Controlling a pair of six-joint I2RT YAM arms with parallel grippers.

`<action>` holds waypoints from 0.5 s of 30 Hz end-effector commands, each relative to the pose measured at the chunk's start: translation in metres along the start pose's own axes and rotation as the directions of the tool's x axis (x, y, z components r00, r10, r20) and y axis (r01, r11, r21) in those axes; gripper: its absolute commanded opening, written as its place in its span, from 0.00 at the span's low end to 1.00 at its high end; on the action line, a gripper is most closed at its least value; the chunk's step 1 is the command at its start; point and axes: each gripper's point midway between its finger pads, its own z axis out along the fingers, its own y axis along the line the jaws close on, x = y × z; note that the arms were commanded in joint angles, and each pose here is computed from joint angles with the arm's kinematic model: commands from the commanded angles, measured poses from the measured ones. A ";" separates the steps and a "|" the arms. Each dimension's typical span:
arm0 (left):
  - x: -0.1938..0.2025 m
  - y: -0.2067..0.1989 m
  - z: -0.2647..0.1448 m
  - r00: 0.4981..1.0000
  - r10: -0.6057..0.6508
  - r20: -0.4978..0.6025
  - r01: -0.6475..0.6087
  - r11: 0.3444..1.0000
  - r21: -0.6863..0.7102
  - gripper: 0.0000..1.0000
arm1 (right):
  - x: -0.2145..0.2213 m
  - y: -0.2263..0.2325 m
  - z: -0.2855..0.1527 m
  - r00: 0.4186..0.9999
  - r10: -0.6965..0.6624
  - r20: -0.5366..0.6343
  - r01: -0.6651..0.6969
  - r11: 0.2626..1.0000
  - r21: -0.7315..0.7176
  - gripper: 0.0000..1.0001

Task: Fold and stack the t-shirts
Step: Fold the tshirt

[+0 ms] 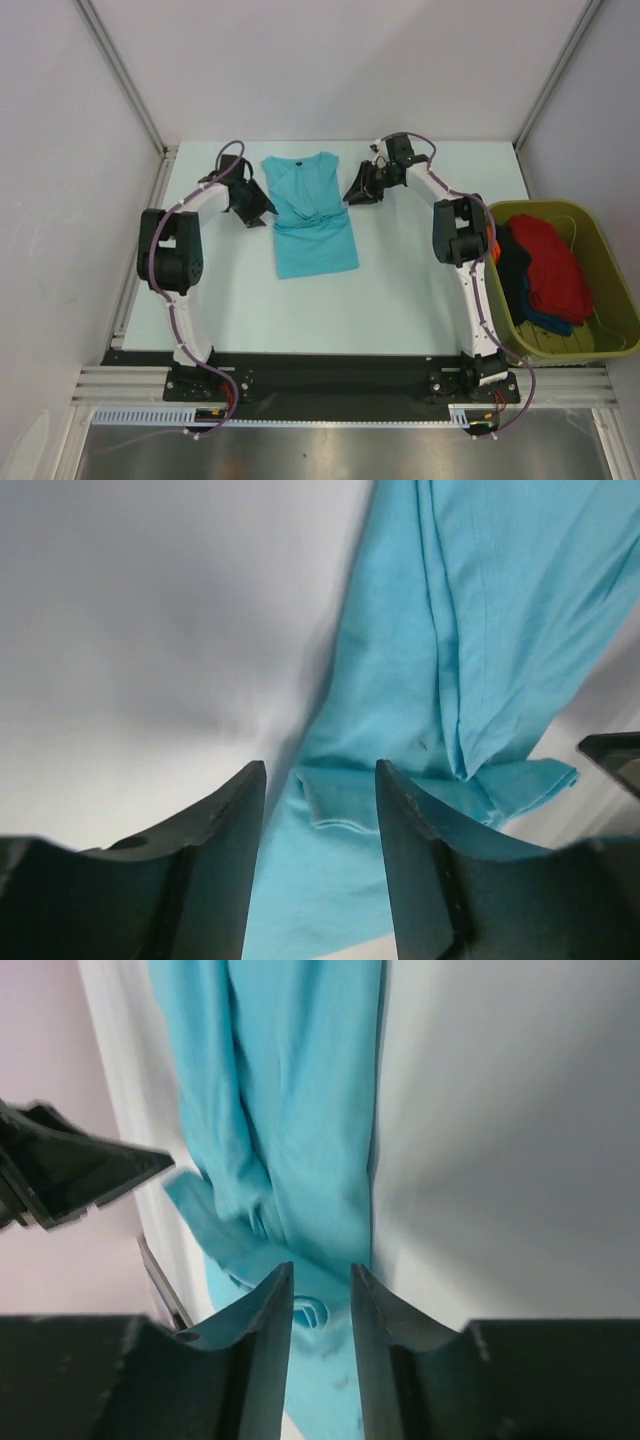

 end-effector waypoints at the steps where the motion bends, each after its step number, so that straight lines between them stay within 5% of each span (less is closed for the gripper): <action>1: -0.047 0.007 -0.038 0.993 0.043 0.112 -0.035 0.996 -0.077 0.56 | -0.056 0.012 -0.029 0.992 0.038 0.117 -0.030 0.997 -0.069 0.37; 4: -0.060 0.004 -0.071 0.971 0.135 0.195 -0.116 0.988 -0.106 0.62 | -0.065 0.019 -0.054 0.985 0.011 0.170 -0.005 0.999 -0.033 0.46; 8: -0.026 -0.032 -0.106 0.945 0.252 0.211 -0.273 0.959 0.078 0.60 | -0.047 0.035 -0.071 0.981 -0.097 0.166 0.090 0.995 0.048 0.50; 11: 0.015 -0.055 -0.106 0.939 0.288 0.188 -0.332 0.904 0.270 0.54 | -0.012 0.052 -0.065 0.978 -0.163 0.133 0.150 0.983 0.101 0.47; 15: 0.043 -0.060 -0.086 0.937 0.313 0.155 -0.347 0.882 0.319 0.59 | 0.018 0.073 -0.036 0.954 -0.260 0.149 0.254 0.965 0.061 0.48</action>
